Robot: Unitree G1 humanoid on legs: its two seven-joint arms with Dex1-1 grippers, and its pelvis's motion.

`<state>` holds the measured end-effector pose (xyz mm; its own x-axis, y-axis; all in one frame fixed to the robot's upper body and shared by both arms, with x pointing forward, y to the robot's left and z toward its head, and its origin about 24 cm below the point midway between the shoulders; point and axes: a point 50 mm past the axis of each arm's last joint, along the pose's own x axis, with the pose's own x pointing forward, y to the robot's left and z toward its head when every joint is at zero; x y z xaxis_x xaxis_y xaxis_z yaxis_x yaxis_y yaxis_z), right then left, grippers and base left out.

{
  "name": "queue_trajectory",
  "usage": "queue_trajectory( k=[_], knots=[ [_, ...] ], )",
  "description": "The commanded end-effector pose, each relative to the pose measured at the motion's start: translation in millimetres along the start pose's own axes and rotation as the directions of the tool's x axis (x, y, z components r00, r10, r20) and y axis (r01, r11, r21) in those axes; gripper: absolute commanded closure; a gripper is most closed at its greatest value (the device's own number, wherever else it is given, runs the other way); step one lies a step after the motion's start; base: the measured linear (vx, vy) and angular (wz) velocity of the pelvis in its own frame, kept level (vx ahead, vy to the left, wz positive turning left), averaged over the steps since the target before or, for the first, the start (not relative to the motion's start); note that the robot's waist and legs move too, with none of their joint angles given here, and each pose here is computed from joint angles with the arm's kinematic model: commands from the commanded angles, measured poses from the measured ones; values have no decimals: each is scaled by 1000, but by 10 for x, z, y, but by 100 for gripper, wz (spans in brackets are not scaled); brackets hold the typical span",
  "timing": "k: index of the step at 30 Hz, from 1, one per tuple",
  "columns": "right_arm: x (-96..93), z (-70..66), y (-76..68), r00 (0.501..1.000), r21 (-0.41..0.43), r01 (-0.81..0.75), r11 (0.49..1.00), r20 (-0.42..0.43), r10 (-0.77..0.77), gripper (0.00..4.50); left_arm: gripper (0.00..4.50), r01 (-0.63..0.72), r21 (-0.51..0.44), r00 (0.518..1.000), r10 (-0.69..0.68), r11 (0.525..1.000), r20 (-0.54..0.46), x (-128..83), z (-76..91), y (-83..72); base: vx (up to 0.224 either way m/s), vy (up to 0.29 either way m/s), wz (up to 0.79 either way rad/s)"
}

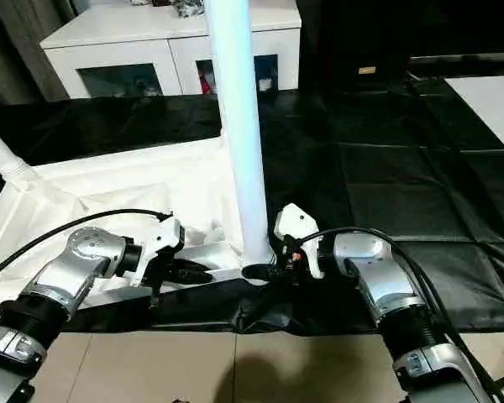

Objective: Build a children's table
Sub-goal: Rotate leg to tighten

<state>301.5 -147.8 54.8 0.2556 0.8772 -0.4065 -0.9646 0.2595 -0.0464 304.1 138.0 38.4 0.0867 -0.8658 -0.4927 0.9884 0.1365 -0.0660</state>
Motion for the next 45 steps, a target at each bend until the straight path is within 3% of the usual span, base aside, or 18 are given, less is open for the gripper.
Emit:
queue_trajectory(
  k=[1,6,10,12,13,14,15,17,19,21,24,25,28,30,34,37,40,45],
  knots=[
    [121,-11,-48,996,11,88,996,-3,-88,182,450,-14,28,1000,14,1000,-2,-4,42,11,0,0,0],
    [259,-40,-147,952,84,305,948,8,-307,185,450,-144,17,989,145,989,-38,45,12,108,0,0,0],
    [473,-58,-151,876,230,469,853,5,-483,185,450,-261,-26,965,260,965,-28,188,67,198,0,0,0],
    [581,-71,-173,813,297,563,771,-29,-582,186,450,-319,-48,948,318,947,-20,299,132,242,0,0,0],
    [581,-71,-173,813,297,563,771,-29,-582,186,450,-319,-48,948,318,947,-20,299,132,242,0,0,0],
    [637,-81,-194,768,328,619,713,-61,-638,186,450,-366,-62,931,365,929,-22,368,169,275,0,0,0],
    [650,-83,-198,756,334,633,698,-71,-651,186,450,-377,-66,926,376,924,-24,384,177,283,0,0,0],
    [733,-55,-230,685,325,710,625,-109,-721,186,450,-430,-120,902,431,895,-14,517,270,324,0,0,0],
    [793,-6,-244,663,288,734,615,-110,-740,186,450,-462,-152,885,466,874,-8,595,326,343,0,0,0],
    [842,31,-244,666,306,727,614,-98,-740,186,450,-469,-173,879,476,866,-3,647,351,344,0,0,0],
    [913,106,-207,718,305,670,677,-36,-695,186,450,-467,-179,881,473,866,-8,681,346,336,0,0,0],
    [926,133,-195,731,296,653,697,-10,-682,130,450,-465,-182,882,471,867,-10,687,340,333,0,0,0],
    [886,155,-216,735,283,644,711,26,-677,114,450,-446,-181,892,453,877,-3,667,321,328,0,0,0],
    [829,154,-247,734,269,645,715,40,-678,76,450,-426,-173,901,433,888,2,640,307,321,0,0,0],
    [656,117,-288,768,238,606,759,73,-636,71,450,-361,-107,930,366,926,22,573,270,279,0,0,0],
    [471,90,-269,836,196,507,840,126,-534,71,450,-282,-39,958,284,958,32,518,214,213,0,0,0],
    [249,66,-155,926,86,330,940,164,-340,71,450,-138,-1,990,138,990,38,438,156,99,0,0,0],
    [77,35,-92,967,27,213,977,139,-214,71,450,-17,34,999,16,999,28,295,113,14,0,0,0]
  ],
)
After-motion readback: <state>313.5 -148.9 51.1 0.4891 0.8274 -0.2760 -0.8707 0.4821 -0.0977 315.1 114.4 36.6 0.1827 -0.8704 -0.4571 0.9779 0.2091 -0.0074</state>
